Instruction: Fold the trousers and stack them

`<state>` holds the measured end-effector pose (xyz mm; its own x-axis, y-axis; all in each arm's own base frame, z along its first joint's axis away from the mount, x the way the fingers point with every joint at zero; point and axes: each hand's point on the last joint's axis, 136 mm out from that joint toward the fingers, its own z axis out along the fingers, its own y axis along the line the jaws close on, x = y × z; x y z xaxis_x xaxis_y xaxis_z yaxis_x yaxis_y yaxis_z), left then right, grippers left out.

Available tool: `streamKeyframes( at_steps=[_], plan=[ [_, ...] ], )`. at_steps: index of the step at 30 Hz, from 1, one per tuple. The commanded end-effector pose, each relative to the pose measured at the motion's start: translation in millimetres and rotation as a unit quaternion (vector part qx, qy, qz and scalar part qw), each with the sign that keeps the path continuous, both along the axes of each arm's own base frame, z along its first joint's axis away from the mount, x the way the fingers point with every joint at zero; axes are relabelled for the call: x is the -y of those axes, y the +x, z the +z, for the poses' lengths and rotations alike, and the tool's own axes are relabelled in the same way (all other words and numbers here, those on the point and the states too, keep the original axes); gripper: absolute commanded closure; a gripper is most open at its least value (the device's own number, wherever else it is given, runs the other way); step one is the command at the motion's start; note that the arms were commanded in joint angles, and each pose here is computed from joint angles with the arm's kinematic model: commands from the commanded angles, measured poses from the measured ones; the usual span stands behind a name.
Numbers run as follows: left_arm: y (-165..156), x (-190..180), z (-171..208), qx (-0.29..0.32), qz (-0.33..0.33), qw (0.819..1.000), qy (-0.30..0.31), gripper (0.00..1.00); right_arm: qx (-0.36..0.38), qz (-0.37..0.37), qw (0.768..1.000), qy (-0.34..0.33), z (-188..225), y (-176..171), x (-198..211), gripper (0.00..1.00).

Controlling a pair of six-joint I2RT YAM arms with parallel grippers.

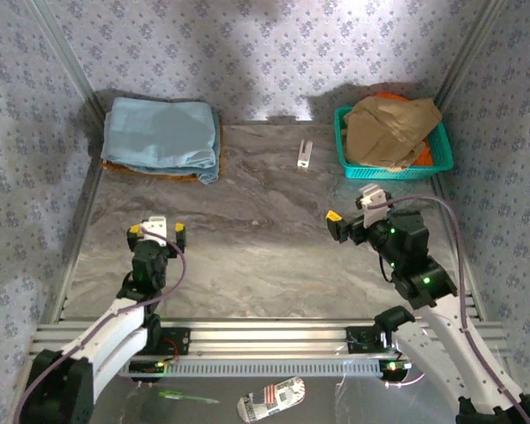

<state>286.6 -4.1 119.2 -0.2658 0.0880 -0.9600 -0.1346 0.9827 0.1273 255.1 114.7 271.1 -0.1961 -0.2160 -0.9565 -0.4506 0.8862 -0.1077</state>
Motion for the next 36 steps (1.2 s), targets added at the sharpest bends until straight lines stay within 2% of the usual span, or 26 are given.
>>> streamKeyframes(
  at_steps=[1, 6, 11, 15, 17, 19, 22, 26, 31, 36],
  plan=[
    [13, -17, 32, 0.09, 0.005, 0.995, -0.037, 0.0, 0.019, -0.023, 1.0, -0.009, -8, 8, 7, 0.0],
    [32, -40, 18, 0.095, 0.032, 0.99, -0.1, 0.0, 0.02, -0.058, 0.998, -0.005, -27, 17, 18, 0.0],
    [63, -32, 5, 0.058, 0.001, 0.995, -0.084, 0.0, 0.011, -0.065, 0.998, -0.014, -39, 17, 24, 0.0],
    [75, -34, -12, 0.069, -0.004, 0.994, -0.089, 0.0, 0.017, -0.094, 0.995, -0.014, -51, 20, 37, 0.0],
    [76, -30, -17, 0.024, -0.011, 0.996, -0.089, 0.0, 0.02, -0.109, 0.994, -0.01, -59, 23, 44, 0.0],
    [89, -22, -18, 0.02, -0.04, 0.995, -0.087, 0.0, 0.027, -0.121, 0.992, -0.011, -65, 26, 49, 0.0],
    [107, -2, -30, -0.058, -0.096, 0.99, -0.085, 0.0, 0.057, -0.136, 0.989, -0.013, -73, 28, 58, 0.0],
    [112, -11, -30, -0.063, -0.071, 0.991, -0.091, 0.0, 0.102, -0.179, 0.979, 0.008, -89, 34, 78, 0.0],
    [111, -11, -31, -0.064, -0.069, 0.991, -0.09, 0.0, 0.046, -0.223, 0.973, 0.025, -117, 62, 109, 0.0],
    [112, -12, -31, -0.063, -0.063, 0.992, -0.089, 0.0, 0.018, -0.231, 0.972, 0.026, -148, 93, 116, 0.0]
  ],
)
